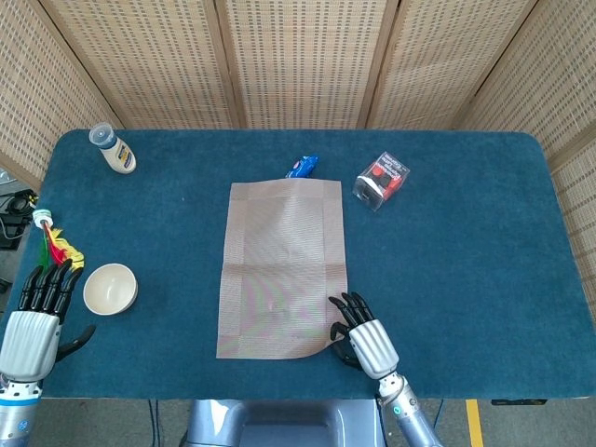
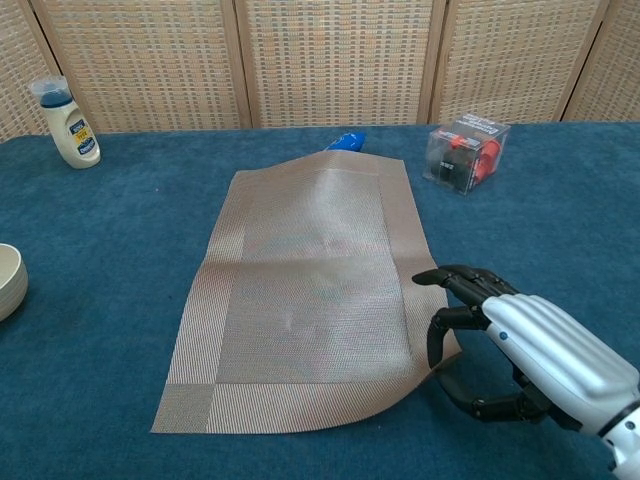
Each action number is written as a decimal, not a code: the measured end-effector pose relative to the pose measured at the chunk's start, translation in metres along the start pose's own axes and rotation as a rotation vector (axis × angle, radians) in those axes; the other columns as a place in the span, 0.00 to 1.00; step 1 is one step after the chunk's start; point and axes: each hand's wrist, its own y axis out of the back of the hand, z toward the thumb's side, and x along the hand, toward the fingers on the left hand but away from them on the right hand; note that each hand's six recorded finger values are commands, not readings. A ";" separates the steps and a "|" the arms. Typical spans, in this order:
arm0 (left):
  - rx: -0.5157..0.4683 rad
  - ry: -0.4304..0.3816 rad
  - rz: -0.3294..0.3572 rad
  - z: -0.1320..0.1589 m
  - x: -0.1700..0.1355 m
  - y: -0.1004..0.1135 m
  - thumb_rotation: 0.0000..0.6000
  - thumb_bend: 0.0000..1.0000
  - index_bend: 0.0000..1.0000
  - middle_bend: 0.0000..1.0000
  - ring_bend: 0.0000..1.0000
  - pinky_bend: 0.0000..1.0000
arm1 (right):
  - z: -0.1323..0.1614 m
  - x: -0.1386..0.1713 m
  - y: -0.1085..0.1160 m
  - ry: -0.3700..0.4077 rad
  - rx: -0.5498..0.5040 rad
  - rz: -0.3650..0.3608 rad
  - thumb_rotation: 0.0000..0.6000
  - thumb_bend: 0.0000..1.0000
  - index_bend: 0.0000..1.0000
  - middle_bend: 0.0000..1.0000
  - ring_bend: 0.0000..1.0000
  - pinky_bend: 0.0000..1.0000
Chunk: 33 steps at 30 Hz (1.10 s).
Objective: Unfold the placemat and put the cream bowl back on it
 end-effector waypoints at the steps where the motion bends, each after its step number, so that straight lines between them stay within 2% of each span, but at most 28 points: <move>1: 0.000 0.000 0.000 0.000 0.000 0.000 1.00 0.17 0.04 0.00 0.00 0.00 | 0.000 0.000 0.000 -0.001 0.000 0.000 1.00 0.62 0.58 0.19 0.00 0.05; 10: 0.002 -0.006 -0.005 0.002 -0.001 -0.001 1.00 0.17 0.04 0.00 0.00 0.00 | -0.002 0.002 0.006 0.001 0.008 -0.003 1.00 0.63 0.58 0.19 0.00 0.05; 16: 0.000 -0.003 -0.002 0.001 0.000 -0.001 1.00 0.17 0.04 0.00 0.00 0.00 | -0.006 0.009 0.020 0.011 0.036 -0.022 1.00 0.63 0.58 0.19 0.00 0.05; 25: 0.001 -0.003 -0.006 0.002 0.000 -0.001 1.00 0.17 0.04 0.00 0.00 0.00 | -0.030 0.027 0.061 -0.004 0.115 -0.068 1.00 0.63 0.58 0.19 0.00 0.05; 33: 0.006 -0.004 -0.006 0.003 0.000 -0.002 1.00 0.17 0.04 0.00 0.00 0.00 | -0.065 0.038 0.102 -0.065 0.198 -0.110 1.00 0.63 0.59 0.19 0.00 0.06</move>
